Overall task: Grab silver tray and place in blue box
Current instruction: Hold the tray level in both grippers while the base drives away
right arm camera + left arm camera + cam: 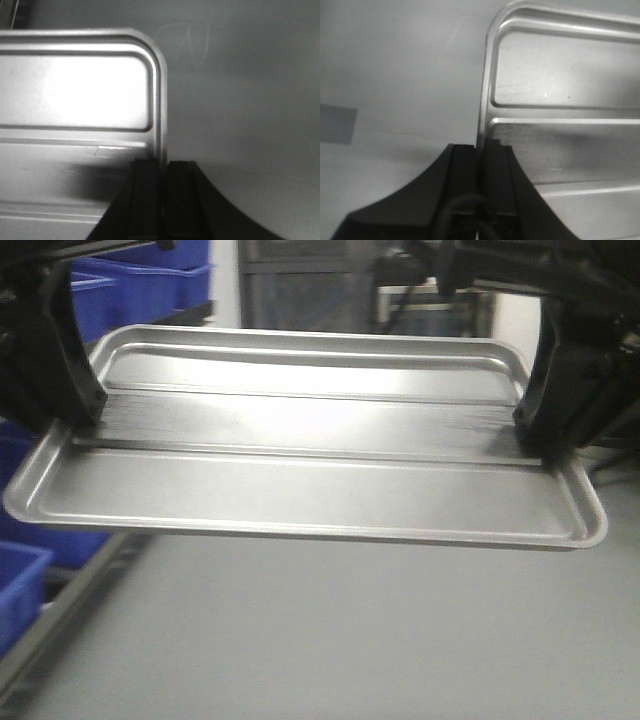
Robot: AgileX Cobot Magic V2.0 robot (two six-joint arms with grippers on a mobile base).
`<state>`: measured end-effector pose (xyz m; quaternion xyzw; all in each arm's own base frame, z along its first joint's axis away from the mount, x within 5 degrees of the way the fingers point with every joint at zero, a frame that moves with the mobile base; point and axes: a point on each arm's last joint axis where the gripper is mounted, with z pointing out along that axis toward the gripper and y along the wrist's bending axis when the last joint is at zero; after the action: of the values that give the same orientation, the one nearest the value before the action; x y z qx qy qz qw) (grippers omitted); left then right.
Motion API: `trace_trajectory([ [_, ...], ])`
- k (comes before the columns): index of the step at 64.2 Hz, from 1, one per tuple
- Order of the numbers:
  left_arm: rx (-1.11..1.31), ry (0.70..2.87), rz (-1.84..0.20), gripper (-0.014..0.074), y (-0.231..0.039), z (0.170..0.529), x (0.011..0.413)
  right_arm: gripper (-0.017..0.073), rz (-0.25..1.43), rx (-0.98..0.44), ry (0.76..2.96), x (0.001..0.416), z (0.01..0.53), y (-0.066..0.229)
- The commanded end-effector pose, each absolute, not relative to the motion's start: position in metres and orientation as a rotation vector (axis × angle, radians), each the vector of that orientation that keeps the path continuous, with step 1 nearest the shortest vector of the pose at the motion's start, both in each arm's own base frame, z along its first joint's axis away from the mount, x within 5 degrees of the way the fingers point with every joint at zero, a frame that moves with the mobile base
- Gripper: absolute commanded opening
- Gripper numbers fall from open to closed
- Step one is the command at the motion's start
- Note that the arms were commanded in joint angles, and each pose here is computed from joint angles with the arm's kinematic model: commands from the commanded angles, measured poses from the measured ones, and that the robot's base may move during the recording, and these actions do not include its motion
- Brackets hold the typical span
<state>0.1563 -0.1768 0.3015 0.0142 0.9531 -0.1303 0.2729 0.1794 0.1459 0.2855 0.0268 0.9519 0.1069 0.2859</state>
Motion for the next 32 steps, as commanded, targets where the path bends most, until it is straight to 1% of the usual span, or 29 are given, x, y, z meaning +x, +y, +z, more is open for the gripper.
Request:
trace_trajectory([
  [1,0.035,2.502,-0.390,-0.0104,-0.1744,0.3163,0.1557,0.0032,0.301,0.049,2.476,0.1801,0.3001,0.1429],
  [32,0.035,2.502,-0.390,-0.0104,-0.1744,0.3163,0.1557,0.0032,0.301,0.049,2.476,0.1801,0.3001,0.1429],
])
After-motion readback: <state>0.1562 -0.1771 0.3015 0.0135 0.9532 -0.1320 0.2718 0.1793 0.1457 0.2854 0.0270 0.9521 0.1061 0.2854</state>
